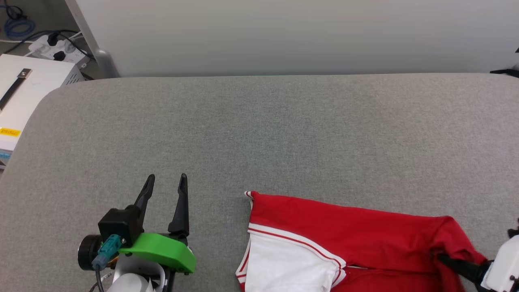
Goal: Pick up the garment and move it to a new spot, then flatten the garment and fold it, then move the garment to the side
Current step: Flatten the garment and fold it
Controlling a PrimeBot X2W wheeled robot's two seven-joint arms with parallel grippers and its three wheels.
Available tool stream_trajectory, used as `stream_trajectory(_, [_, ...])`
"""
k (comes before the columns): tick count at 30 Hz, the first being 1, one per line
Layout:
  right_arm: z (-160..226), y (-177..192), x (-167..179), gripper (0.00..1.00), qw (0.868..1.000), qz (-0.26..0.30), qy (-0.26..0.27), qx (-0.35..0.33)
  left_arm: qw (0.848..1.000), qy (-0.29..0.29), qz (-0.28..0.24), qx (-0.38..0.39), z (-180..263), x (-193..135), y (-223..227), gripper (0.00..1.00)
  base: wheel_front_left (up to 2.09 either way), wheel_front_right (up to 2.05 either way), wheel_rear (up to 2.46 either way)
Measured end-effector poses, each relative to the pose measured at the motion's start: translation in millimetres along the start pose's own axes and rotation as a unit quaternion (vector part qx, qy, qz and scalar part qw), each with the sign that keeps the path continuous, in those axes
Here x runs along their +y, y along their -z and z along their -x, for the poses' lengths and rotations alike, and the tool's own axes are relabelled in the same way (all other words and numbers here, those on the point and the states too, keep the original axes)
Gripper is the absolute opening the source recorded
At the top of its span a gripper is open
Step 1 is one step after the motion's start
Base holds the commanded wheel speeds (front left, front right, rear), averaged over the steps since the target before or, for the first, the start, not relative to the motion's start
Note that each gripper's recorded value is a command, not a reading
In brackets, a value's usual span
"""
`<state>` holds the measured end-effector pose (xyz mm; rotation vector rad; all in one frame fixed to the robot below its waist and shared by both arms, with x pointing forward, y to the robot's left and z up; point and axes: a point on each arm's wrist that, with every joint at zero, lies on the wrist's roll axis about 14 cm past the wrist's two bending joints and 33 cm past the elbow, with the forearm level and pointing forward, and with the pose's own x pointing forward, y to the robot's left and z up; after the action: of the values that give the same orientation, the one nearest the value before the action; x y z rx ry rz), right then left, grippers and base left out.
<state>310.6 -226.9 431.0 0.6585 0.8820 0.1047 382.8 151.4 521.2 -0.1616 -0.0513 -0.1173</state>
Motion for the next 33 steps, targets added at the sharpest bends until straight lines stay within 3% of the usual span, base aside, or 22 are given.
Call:
stream_trajectory(2, [-4, 13, 30, 0.00, 0.996, -0.042, -0.076, 0.027, 1.000, 0.002, -0.001, 0.002, 1, -1, 1, 1.00, 0.00, 0.00, 0.00])
stream_trajectory(5, [-2, 17, 58, 0.00, 0.985, -0.070, -0.149, 0.049, 1.000, 0.002, -0.002, 0.005, 3, -1, 1, 1.00, 0.00, 0.00, 0.00])
stream_trajectory(9, [-2, 17, 85, 0.00, 0.971, -0.077, -0.214, 0.069, 1.000, -0.003, -0.003, 0.004, 6, 2, 0, 1.00, 0.00, 0.00, 0.00])
stream_trajectory(15, [-22, 37, 144, 0.00, 0.940, -0.078, -0.308, 0.124, 1.000, -0.008, -0.004, 0.004, 7, 7, 0, 1.00, 0.00, 0.00, 0.00])
stream_trajectory(22, [-49, 63, 197, 0.00, 0.918, -0.054, -0.351, 0.178, 1.000, -0.020, 0.002, 0.006, 5, 12, 2, 1.00, 0.00, 0.00, 0.00])
stream_trajectory(31, [-82, 88, 221, 0.00, 0.912, -0.037, -0.348, 0.216, 0.999, -0.043, 0.007, 0.018, 3, 26, 14, 1.00, 0.00, 0.00, 0.00])
stream_trajectory(32, [-84, 91, 222, 0.15, 0.911, -0.037, -0.346, 0.221, 0.999, -0.044, 0.009, 0.021, 3, 26, 17, 1.00, 0.00, 0.00, 0.00])
stream_trajectory(33, [-87, 95, 222, 0.40, 0.911, -0.033, -0.342, 0.227, 0.999, -0.046, 0.009, 0.022, 3, 27, 18, 1.00, 0.00, 0.00, 0.00])
